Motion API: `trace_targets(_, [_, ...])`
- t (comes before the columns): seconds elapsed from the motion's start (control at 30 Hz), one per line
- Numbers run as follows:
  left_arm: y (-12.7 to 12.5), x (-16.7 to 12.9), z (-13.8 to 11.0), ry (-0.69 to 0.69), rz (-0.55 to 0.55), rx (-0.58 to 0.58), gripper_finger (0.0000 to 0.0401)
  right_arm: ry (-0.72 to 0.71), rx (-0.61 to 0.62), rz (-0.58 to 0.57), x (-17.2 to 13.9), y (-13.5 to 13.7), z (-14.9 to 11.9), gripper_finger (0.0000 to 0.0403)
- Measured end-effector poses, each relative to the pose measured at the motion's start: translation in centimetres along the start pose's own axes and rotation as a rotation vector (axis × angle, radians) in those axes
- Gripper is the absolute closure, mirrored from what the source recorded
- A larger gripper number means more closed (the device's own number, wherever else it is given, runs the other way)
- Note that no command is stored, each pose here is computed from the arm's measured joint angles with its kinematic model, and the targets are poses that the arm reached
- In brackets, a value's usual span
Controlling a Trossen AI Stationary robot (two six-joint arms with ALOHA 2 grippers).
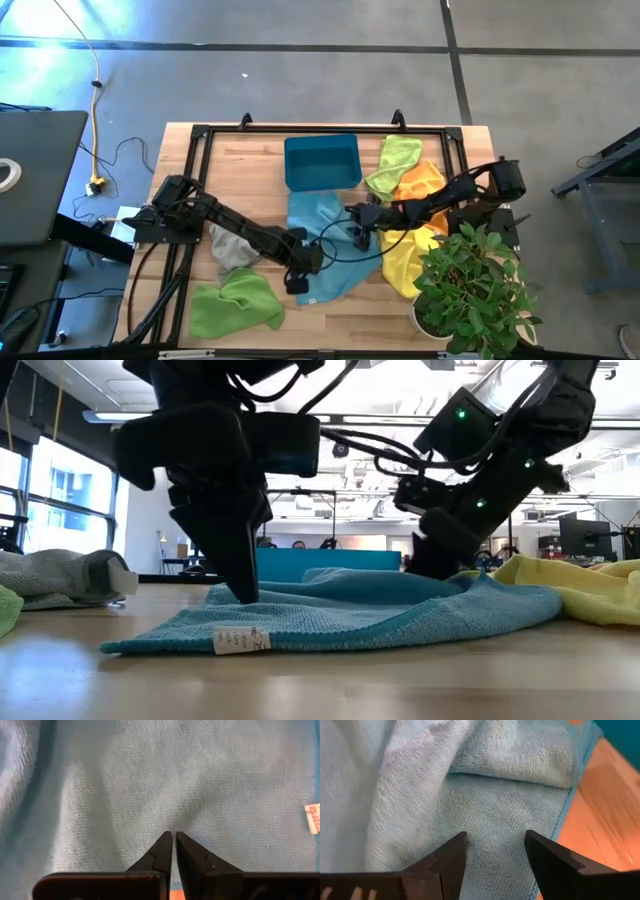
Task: Fold microfiber towels
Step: Fold the blue microfiber cloth
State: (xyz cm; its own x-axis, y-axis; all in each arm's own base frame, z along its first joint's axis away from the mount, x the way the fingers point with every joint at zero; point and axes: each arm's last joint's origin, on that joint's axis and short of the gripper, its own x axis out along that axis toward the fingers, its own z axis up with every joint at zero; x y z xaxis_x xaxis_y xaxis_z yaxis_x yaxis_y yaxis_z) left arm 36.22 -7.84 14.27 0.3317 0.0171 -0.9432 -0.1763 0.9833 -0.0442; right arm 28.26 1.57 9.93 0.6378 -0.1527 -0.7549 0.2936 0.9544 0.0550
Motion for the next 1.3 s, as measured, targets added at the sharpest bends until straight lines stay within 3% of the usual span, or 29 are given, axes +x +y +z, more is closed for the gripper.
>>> trace_targets(0.47, [-1.6, 0.0, -0.6, -0.008, -0.017, 0.037, 0.0385, 0.206, 0.153, -0.029, -4.8, 0.6, -1.4, 0.0206])
trace_targets(0.73, [-1.9, 2.4, -0.3, -0.027, -0.021, 0.036, 0.0385, 0.135, 0.201, 0.034, -7.7, 1.2, -0.5, 0.0206])
trace_targets(0.83, [-2.0, 2.7, -0.3, -0.018, -0.040, 0.017, 0.0385, 0.050, 0.174, -0.019, -8.5, 1.1, 0.0, 0.0206])
trace_targets(1.0, [-2.3, 2.6, -0.6, 0.018, -0.077, -0.059, 0.0385, -0.074, 0.100, -0.184, -8.1, 0.6, 0.7, 0.0206])
trace_targets(1.3, [-2.8, 2.3, -1.7, 0.247, -0.290, -0.204, 0.0385, -0.021, 0.093, -0.186, -5.2, -0.1, 0.5, 0.0206])
